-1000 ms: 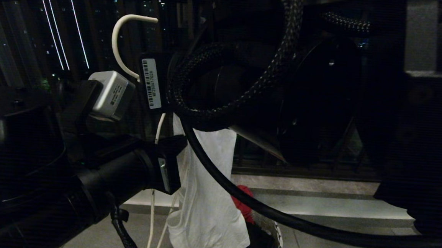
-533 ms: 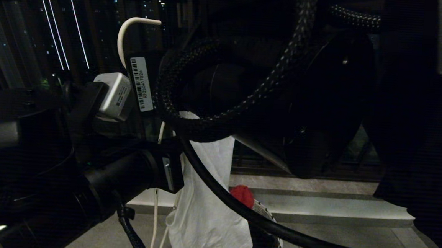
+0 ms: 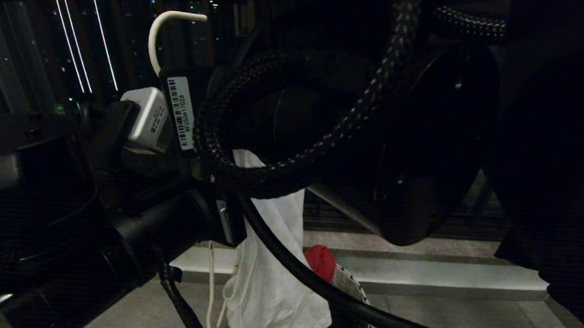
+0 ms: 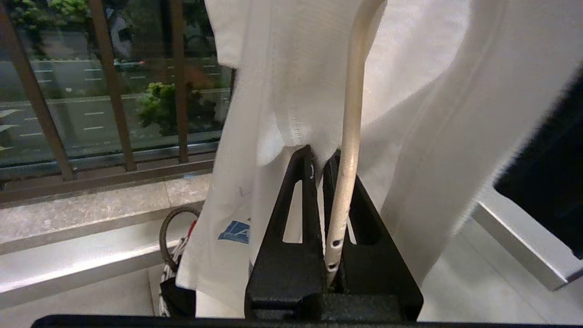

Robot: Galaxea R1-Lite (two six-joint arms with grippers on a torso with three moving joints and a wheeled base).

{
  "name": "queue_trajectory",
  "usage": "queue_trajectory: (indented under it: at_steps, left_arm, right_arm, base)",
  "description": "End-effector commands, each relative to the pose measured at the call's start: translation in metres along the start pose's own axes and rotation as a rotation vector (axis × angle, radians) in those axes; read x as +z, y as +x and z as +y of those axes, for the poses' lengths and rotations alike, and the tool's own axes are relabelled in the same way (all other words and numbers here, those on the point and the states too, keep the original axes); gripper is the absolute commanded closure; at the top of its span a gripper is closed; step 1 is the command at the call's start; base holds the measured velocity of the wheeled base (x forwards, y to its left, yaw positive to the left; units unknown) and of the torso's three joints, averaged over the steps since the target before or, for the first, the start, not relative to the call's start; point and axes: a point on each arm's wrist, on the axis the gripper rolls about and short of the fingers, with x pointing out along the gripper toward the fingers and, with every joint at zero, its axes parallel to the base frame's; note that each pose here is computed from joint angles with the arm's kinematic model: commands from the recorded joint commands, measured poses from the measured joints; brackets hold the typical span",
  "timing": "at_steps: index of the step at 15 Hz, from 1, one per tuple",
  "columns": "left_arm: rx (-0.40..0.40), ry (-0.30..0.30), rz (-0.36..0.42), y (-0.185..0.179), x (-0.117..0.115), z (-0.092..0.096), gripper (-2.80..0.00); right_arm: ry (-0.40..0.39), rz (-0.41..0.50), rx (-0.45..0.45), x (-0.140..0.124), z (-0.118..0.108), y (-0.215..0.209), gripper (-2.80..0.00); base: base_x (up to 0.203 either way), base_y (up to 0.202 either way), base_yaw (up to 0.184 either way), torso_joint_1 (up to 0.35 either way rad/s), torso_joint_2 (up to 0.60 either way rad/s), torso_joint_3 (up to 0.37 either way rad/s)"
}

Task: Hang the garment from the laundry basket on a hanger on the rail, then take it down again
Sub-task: Hang the clothes on the clothes rack

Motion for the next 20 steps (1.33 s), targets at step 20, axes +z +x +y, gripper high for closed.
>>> queue_trajectory:
  at_steps: [20]
  left_arm:
    - [0.036,-0.019,-0.065,0.0,0.011,0.011,0.0]
  right_arm:
    - [0.032,-0.03,-0.126,0.017,-0.047,-0.019,-2.8]
  base:
    - [0.0,0.0,0.0,0.0,0.0,0.0]
